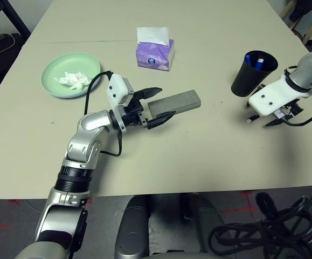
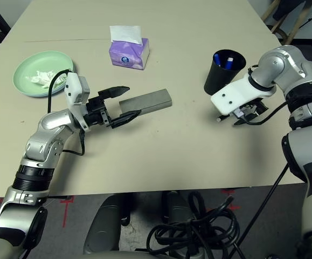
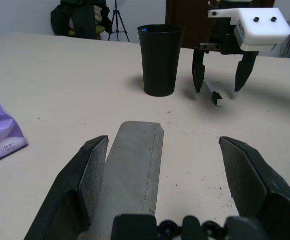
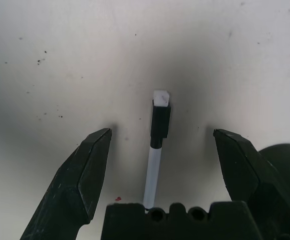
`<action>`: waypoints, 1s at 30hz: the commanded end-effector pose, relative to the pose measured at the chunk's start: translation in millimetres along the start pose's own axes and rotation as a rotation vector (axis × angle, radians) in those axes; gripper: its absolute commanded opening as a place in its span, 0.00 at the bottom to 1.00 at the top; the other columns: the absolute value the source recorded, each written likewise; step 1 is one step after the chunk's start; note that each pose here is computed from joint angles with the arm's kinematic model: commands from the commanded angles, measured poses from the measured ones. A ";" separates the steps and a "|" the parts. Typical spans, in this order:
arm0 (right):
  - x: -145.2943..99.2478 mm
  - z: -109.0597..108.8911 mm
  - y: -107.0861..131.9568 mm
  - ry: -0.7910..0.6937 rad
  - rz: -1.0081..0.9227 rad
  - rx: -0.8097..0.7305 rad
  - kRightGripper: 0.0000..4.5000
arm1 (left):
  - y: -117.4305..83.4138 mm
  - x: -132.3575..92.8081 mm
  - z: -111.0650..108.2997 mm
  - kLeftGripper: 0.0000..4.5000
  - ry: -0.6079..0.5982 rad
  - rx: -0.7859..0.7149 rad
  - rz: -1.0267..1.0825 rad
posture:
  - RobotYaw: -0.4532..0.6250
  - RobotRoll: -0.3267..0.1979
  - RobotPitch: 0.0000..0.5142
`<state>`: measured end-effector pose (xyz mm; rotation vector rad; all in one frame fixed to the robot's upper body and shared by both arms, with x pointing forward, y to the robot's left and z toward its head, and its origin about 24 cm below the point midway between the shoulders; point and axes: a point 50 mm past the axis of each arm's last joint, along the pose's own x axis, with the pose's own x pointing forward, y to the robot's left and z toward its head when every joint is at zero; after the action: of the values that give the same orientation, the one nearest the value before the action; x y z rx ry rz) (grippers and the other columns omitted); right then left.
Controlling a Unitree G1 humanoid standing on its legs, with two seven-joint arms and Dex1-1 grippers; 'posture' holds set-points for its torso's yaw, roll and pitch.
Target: Organize and tidy the items on the table.
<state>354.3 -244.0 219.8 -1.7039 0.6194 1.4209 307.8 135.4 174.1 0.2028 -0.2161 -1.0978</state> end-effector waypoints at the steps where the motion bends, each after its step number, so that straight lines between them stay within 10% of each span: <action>1: -3.0 -0.7 -1.0 0.022 0.004 -0.018 1.00 | -3.3 -2.3 1.5 1.00 -0.006 0.011 -0.002 | 0.58 0.62 0.49; 16: 15.2 -4.0 9.9 0.009 0.056 0.019 1.00 | -4.1 -2.6 2.9 1.00 -0.005 0.026 -0.008 | 0.58 0.62 0.49; 28: 15.7 -0.8 9.6 -0.037 0.083 0.039 0.09 | -2.9 -2.2 5.4 1.00 -0.003 0.032 -0.012 | 0.59 0.62 0.47; 30: 13.6 -0.9 9.6 -0.043 0.091 0.048 0.07 | -2.4 -2.3 5.6 1.00 -0.003 0.033 -0.012 | 0.58 0.62 0.46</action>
<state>352.7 -244.9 205.1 -1.6509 0.7053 1.4843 306.9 137.3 175.3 0.2155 -0.2200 -1.0905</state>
